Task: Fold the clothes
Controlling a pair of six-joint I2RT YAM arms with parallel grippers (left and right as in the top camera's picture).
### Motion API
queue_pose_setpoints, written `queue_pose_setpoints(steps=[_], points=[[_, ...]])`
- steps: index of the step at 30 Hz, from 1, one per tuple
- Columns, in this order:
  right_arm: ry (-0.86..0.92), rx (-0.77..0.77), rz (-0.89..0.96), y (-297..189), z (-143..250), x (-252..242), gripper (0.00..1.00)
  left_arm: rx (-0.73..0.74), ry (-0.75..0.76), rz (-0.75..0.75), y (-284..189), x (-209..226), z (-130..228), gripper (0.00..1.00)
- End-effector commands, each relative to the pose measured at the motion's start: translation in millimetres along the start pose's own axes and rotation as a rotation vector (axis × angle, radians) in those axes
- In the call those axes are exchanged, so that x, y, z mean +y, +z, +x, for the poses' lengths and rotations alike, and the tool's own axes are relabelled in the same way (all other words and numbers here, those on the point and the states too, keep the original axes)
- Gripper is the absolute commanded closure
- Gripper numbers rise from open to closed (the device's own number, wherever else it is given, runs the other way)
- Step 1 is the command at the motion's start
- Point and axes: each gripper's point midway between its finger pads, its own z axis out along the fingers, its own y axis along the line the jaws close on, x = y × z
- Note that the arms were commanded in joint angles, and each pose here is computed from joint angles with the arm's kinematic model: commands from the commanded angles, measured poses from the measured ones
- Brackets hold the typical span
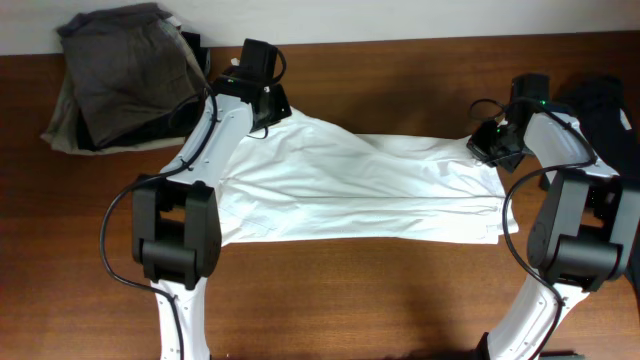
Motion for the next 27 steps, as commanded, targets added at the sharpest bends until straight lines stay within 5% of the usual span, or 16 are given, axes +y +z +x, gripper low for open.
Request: queue_pose_setpoints(steps=[1, 11, 27], points=[[-0.004, -0.055, -0.013, -28, -10, 6, 0.96, -0.026, 0.045, -0.01, -25, 3, -10, 0.99], [-0.001, -0.08, 0.044, -40, -11, -4, 0.96, -0.039, 0.156, -0.264, -90, 51, -6, 0.99], [0.002, -0.064, 0.054, -48, -9, -3, 0.97, 0.173, 0.207, -0.324, -100, 71, 42, 0.99]])
